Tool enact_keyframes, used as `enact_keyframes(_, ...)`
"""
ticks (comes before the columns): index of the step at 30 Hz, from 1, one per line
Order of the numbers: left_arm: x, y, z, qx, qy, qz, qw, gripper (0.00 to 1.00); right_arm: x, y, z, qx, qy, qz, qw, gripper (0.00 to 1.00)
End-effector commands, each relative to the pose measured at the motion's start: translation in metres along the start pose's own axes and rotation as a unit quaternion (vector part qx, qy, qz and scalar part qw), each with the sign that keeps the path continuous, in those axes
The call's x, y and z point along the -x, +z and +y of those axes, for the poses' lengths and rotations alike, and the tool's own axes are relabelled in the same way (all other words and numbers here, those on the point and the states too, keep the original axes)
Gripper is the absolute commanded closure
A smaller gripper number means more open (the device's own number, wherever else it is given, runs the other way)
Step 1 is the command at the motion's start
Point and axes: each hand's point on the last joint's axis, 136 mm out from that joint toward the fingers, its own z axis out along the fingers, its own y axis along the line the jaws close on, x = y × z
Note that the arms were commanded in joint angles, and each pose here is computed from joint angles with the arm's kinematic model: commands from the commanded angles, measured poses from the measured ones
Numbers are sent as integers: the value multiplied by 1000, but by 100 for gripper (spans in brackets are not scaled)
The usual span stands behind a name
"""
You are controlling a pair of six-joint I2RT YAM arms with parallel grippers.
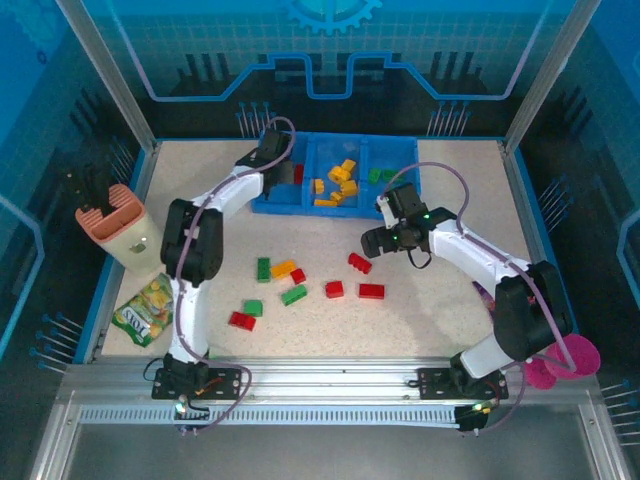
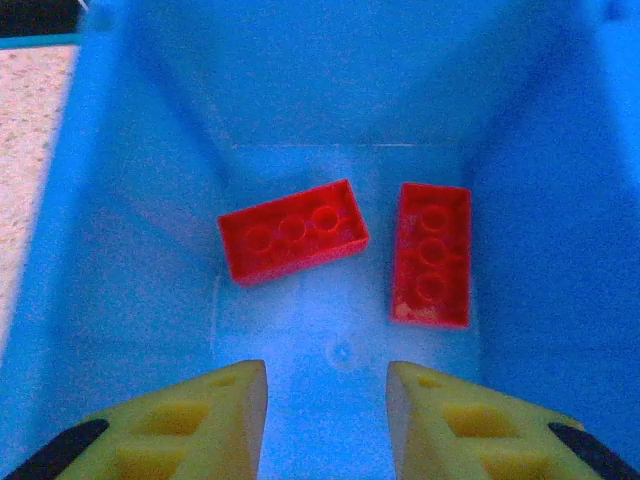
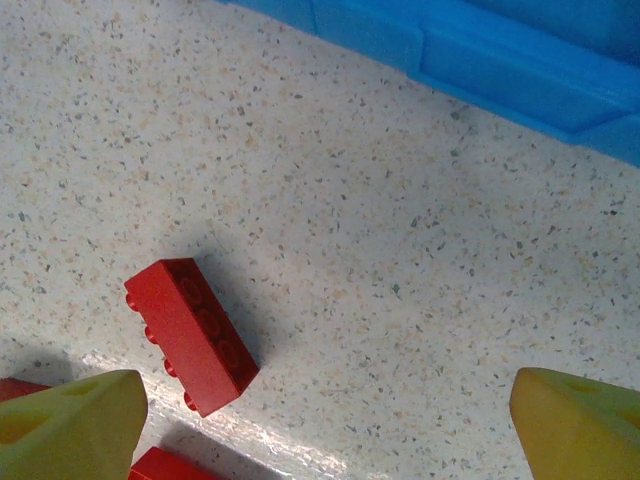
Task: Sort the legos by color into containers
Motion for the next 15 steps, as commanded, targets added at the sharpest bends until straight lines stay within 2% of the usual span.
enact_keyframes(1, 3, -48, -5, -38, -23, -14, 999, 63, 3, -7, 3, 9, 9, -14, 1000, 5)
enact_keyframes(4, -32, -84, -10, -37, 20, 4, 999, 63, 4, -10, 2, 8, 8, -21, 1000, 5)
enact_keyframes(7, -76, -123, 1, -11, 45, 25, 999, 61, 7, -12, 3, 10, 4, -27, 1000, 5)
enact_keyframes(12, -160, -178, 32, -11, -40, 99, 994, 60, 10, -15, 4, 12, 1, -28, 1000, 5)
enact_keyframes(15, -213, -207, 52, 5, -101, 148, 984, 53, 12, -16, 4, 12, -1, -30, 999, 5)
